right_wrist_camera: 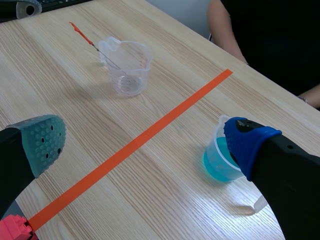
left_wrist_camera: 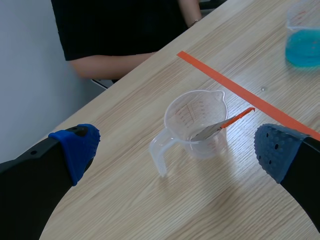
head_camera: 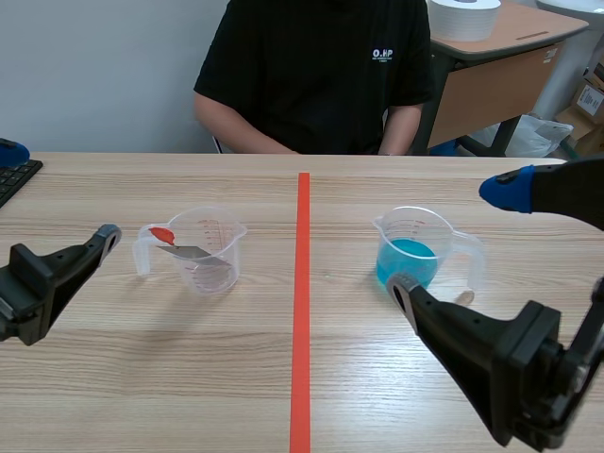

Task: Do the redox reaction experiment.
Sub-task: 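Return to the home posture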

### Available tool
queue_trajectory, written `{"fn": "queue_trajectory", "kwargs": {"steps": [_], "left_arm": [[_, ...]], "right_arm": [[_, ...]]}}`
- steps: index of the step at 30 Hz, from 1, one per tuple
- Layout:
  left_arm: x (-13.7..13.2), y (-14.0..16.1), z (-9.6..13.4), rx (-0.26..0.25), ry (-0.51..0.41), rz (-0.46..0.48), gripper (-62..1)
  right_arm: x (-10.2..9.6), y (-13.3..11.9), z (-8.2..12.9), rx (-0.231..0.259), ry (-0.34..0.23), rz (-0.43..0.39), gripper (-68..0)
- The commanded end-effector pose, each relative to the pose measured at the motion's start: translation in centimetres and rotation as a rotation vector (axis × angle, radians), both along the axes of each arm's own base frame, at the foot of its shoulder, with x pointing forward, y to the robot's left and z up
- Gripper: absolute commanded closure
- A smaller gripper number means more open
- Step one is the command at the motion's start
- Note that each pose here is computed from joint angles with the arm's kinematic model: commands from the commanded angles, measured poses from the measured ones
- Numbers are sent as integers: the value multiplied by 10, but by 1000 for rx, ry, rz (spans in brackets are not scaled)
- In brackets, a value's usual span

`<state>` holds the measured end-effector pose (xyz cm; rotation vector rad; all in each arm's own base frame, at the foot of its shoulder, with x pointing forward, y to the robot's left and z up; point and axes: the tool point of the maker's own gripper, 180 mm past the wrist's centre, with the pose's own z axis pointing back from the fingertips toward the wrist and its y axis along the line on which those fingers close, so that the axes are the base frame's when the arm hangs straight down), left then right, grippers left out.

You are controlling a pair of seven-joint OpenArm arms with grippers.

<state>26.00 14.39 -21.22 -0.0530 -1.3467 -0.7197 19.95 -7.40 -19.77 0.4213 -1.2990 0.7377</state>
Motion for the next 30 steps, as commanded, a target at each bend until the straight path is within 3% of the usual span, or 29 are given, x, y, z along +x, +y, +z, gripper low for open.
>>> {"fn": "queue_trajectory", "kwargs": {"steps": [1,30], "left_arm": [[-1,-2,3,-18,-7,-3,-623],[-2,-2,0,-17,1,0,-623]], "right_arm": [[3,0,6,10,-24,3,-679],[3,-1,2,-6,-8,1,-679]]}}
